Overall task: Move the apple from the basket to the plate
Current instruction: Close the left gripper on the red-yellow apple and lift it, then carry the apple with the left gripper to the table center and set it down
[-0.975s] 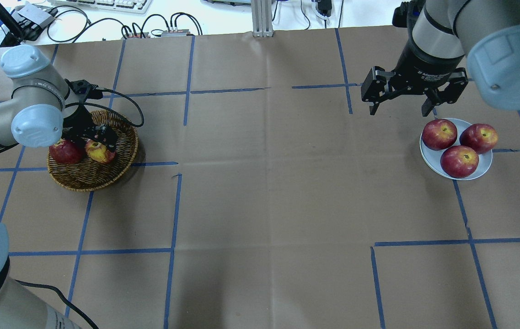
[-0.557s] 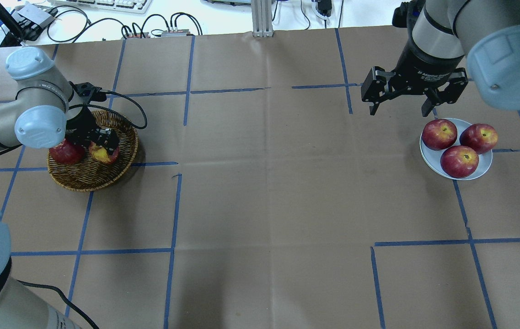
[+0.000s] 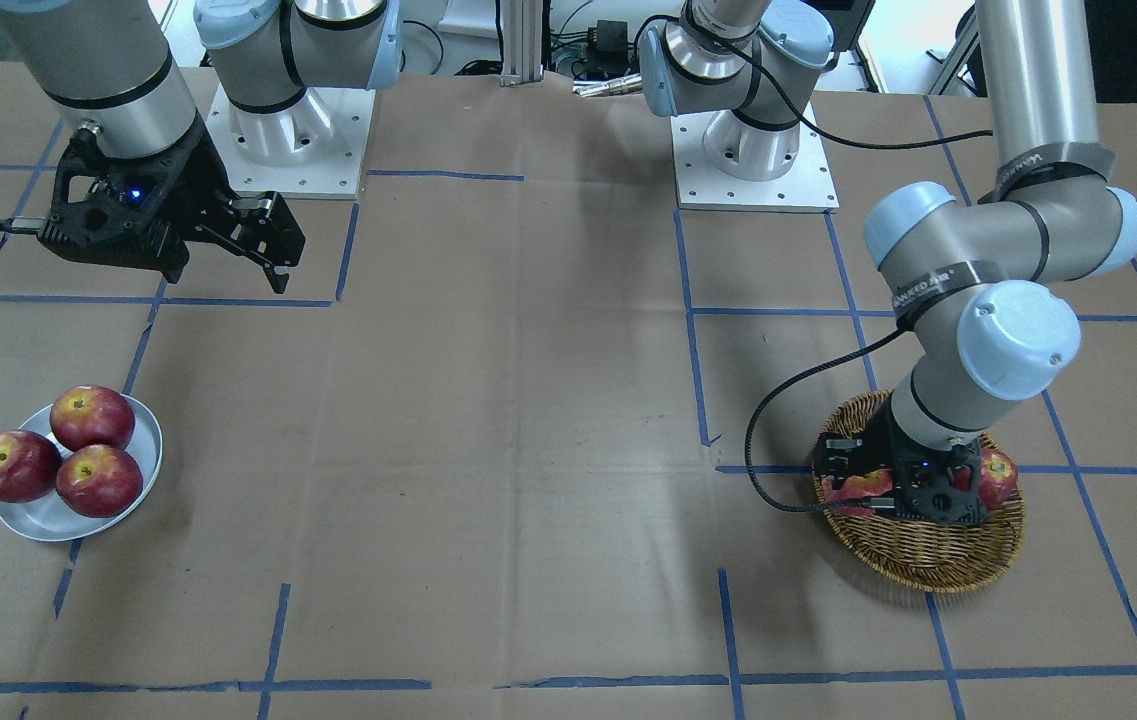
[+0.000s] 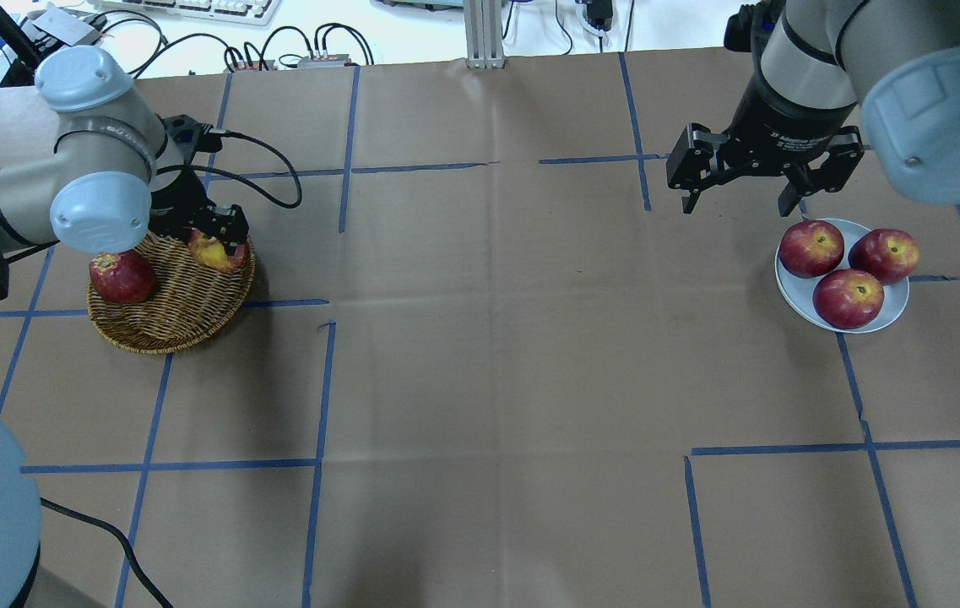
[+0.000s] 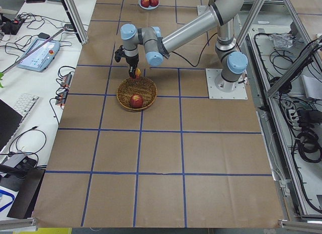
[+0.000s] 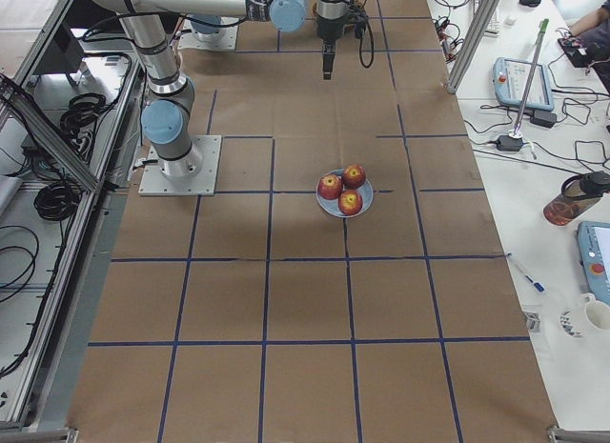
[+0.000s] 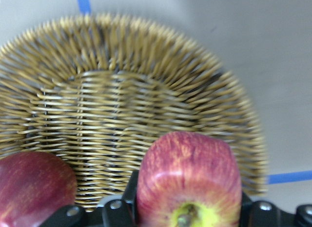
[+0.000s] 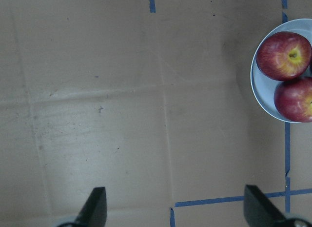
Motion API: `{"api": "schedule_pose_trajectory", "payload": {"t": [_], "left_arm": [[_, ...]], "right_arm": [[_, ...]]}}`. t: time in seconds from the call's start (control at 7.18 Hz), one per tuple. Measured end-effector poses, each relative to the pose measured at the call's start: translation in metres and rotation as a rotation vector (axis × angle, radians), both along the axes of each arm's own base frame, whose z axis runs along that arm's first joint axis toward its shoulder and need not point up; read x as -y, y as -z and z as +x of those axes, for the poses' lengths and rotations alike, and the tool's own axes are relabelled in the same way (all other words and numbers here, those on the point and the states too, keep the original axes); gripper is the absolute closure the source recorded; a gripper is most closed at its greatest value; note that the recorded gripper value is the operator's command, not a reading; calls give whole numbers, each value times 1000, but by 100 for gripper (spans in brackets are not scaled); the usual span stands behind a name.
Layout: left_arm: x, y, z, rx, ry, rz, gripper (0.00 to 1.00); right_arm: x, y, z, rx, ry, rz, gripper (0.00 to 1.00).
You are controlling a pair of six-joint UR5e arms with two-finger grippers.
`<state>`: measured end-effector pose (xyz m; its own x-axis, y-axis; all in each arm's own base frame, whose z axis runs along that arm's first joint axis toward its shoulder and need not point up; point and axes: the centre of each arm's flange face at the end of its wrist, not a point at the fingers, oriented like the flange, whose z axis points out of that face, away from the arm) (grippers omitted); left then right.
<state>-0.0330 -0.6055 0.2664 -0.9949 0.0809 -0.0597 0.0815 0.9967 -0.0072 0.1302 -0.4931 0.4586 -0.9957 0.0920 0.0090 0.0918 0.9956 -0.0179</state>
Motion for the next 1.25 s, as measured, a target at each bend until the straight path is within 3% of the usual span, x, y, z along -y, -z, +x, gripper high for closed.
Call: {"api": "schedule_pose_trajectory", "payload": {"t": [0.28,0.7,1.11,1.25], "left_arm": [[-12,-11,-95,-2,-69,-25,55],[-44,10,-225,-25,-145,-32,54],[-45,45,-326,-32,-126,-66,54],[-43,56,-346,-28,-123,-64,49]], "right_arm": [[0,0,0,0,0,0,0],[0,0,0,0,1,-1,0],[0,-1,-1,0,1,-2,0],[0,-1,-1,0,1,-2,0]]}}
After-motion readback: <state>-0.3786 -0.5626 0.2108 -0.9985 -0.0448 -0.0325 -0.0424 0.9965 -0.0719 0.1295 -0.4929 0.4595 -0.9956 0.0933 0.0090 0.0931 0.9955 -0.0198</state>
